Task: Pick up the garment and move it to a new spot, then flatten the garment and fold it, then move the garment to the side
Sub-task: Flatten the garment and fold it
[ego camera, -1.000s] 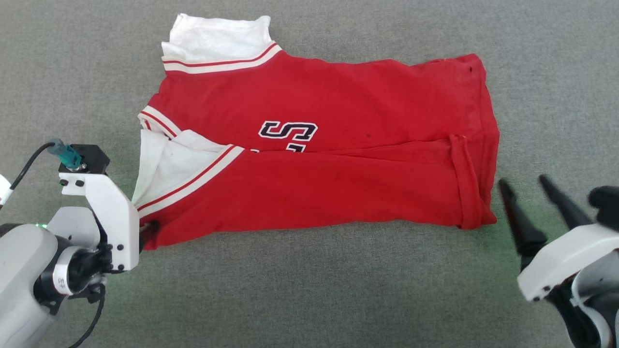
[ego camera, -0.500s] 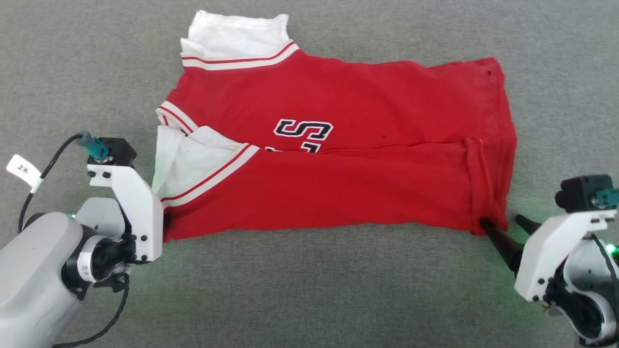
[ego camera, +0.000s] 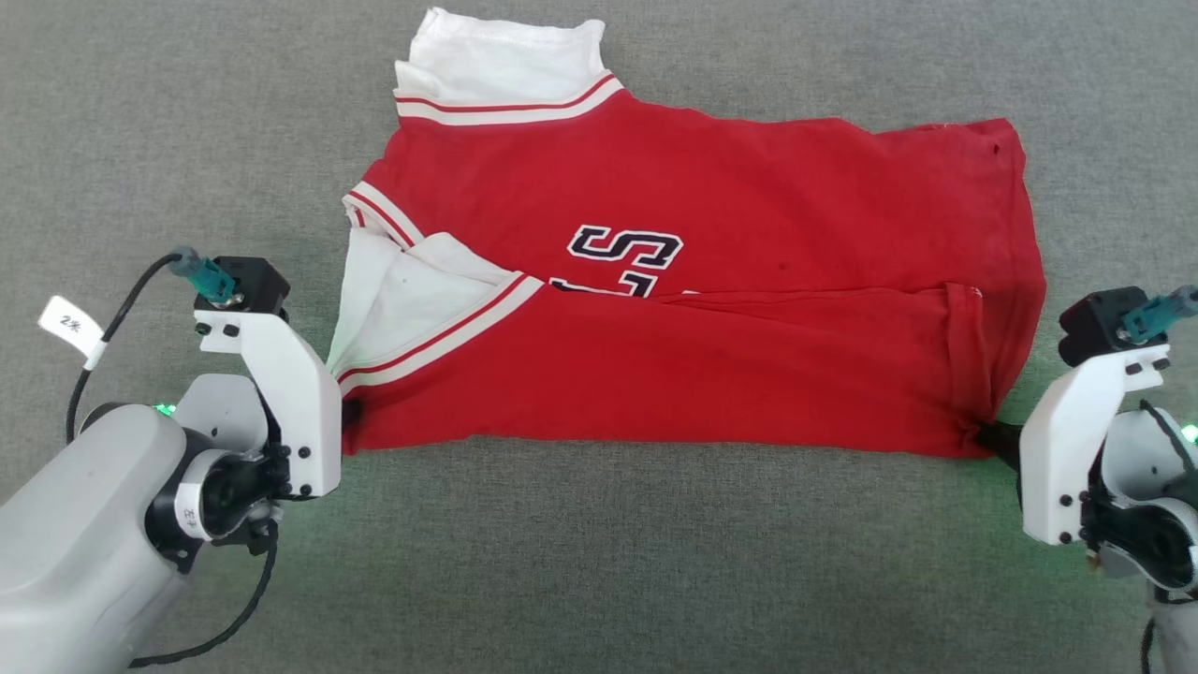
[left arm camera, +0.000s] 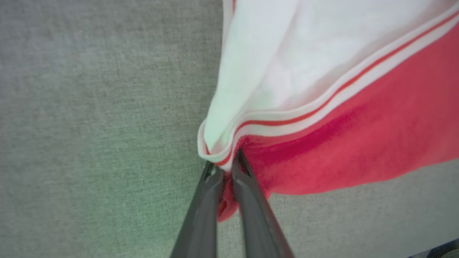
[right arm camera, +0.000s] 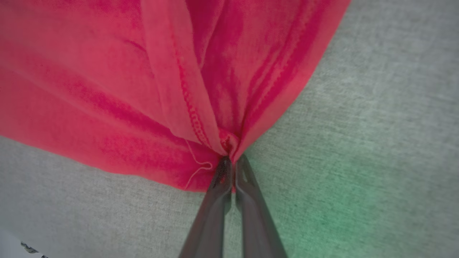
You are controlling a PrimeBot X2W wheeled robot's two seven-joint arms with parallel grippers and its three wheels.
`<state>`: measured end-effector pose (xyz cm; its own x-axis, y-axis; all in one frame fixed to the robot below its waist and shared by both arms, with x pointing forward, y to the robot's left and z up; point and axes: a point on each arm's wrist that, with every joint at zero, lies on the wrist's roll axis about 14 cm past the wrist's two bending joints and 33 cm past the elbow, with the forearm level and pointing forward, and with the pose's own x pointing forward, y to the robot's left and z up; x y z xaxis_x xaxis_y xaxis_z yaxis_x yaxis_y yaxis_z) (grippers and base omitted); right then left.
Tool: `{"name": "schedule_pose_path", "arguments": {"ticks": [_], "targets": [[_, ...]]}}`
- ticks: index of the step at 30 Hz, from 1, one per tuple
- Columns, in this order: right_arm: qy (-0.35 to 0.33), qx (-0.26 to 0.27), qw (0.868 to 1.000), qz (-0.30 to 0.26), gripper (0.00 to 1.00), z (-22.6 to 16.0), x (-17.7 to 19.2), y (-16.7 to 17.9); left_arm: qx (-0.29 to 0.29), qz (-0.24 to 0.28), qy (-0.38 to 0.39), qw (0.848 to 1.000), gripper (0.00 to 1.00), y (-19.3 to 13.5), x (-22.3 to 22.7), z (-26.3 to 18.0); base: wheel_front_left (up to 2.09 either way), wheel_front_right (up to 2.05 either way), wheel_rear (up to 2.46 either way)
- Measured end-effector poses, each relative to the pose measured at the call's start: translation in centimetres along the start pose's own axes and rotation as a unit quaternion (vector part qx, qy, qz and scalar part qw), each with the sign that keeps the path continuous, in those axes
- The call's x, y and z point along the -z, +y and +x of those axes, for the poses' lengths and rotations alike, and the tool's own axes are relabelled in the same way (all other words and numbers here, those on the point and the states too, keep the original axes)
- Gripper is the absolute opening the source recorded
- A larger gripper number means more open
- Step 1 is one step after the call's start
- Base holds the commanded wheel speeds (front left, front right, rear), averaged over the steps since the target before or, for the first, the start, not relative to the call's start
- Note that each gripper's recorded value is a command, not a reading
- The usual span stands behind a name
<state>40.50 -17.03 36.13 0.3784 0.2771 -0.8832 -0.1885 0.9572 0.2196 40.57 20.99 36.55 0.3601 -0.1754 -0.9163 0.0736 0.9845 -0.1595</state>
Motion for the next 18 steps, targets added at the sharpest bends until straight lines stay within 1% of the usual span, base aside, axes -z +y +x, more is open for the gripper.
{"name": "schedule_pose_path", "arguments": {"ticks": [7, 13, 18], "targets": [[-0.013, -0.008, 1.0, -0.012, 0.0, -1.8, -0.7, -0.2, -0.003, -0.024, -0.007, 1.0, 0.0, 0.4, 0.3, -1.5, 0.0, 0.0, 0.0], [-0.012, -0.005, 1.0, -0.02, 0.0, -3.7, -0.5, -0.3, -0.015, -0.029, -0.017, 0.999, 0.0, 0.6, 0.6, -3.7, 0.0, 0.0, 0.0], [-0.003, -0.002, 1.0, -0.023, 0.0, -5.0, 0.2, -0.3, -0.029, -0.04, -0.01, 0.999, 0.0, 1.0, 2.0, -5.1, 0.0, 0.0, 0.0]]}}
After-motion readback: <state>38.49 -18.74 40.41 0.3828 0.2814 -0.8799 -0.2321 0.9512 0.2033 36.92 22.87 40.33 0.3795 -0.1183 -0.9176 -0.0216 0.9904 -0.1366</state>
